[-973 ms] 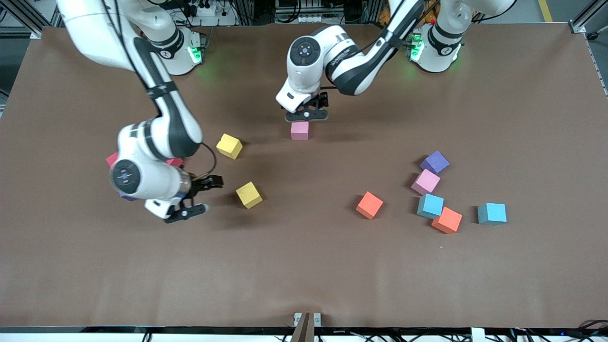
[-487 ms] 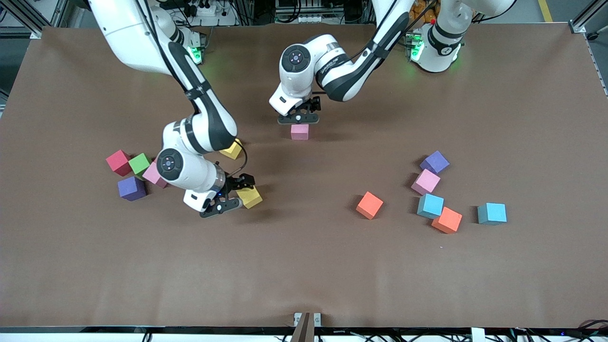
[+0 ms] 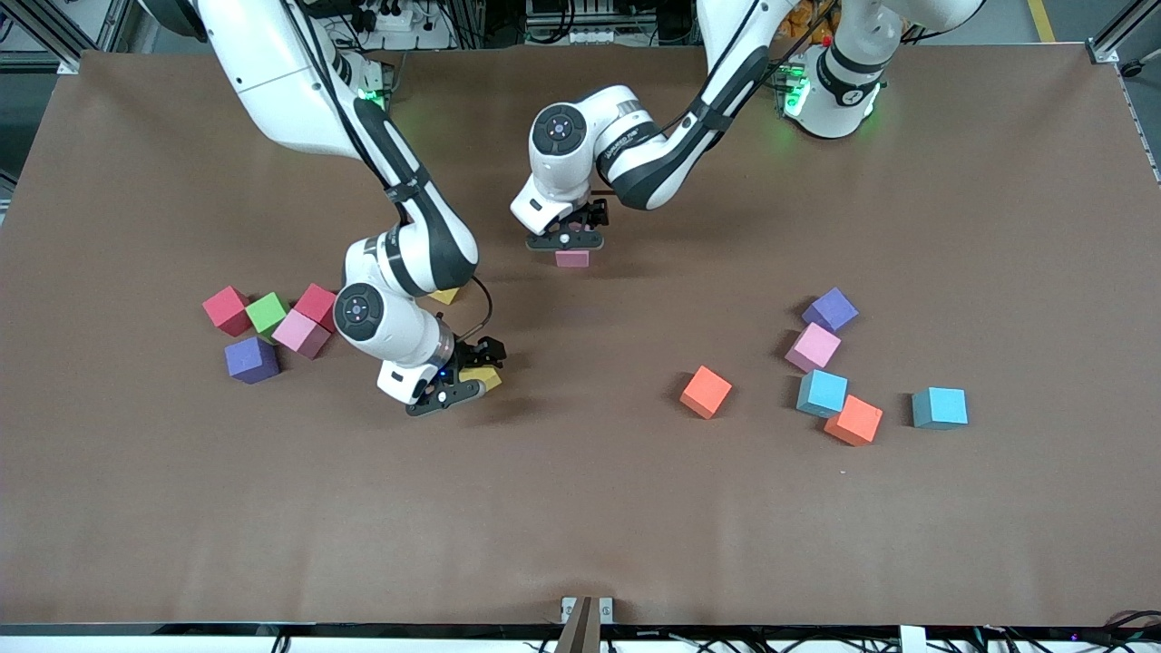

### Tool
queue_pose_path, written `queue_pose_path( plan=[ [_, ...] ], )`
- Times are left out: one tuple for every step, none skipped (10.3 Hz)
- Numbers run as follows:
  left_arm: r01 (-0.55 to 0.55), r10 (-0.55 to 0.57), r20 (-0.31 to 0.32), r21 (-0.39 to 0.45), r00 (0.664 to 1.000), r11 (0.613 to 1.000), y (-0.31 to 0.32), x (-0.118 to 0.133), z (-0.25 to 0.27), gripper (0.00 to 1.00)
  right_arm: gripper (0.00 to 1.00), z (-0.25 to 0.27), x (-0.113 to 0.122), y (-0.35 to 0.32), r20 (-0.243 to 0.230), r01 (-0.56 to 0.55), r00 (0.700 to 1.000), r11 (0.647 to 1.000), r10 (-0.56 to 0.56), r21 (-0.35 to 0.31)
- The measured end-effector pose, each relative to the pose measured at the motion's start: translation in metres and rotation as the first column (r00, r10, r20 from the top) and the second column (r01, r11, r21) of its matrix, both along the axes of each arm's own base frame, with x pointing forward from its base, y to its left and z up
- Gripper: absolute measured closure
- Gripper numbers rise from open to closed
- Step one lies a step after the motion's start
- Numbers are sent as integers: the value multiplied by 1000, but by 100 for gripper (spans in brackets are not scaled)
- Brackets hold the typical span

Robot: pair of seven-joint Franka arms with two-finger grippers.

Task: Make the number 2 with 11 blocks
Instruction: 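Close both grippers on the pink and yellow blocks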

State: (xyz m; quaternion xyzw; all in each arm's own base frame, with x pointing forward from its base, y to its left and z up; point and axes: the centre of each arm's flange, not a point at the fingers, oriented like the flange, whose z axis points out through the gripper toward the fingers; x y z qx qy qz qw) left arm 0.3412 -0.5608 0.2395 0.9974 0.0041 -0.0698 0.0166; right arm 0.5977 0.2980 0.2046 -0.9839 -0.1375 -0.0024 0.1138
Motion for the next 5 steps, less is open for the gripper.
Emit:
queue_pose_path(
  plan=[
    [10,-10,8,5,1000,1000,0,0,-3,0,0,-2,-1,0,5,0,1000,1000,0,-1],
    [18,-18,14,10,1000,1000,0,1,-5,0,14,-2,-1,-1,6,1,1000,1000,-1,-2],
    [20,-21,17,12,1000,1000,0,1,-6,0,30,-2,0,-2,8,2,1000,1000,-2,-3],
    [25,-26,21,16,999,1000,1,2,-8,0,37,0,1,-3,11,1,1000,1000,-1,-3],
    [35,-36,28,23,999,999,1,2,-11,0,37,0,2,-5,17,-9,1000,1000,9,-4]
  ],
)
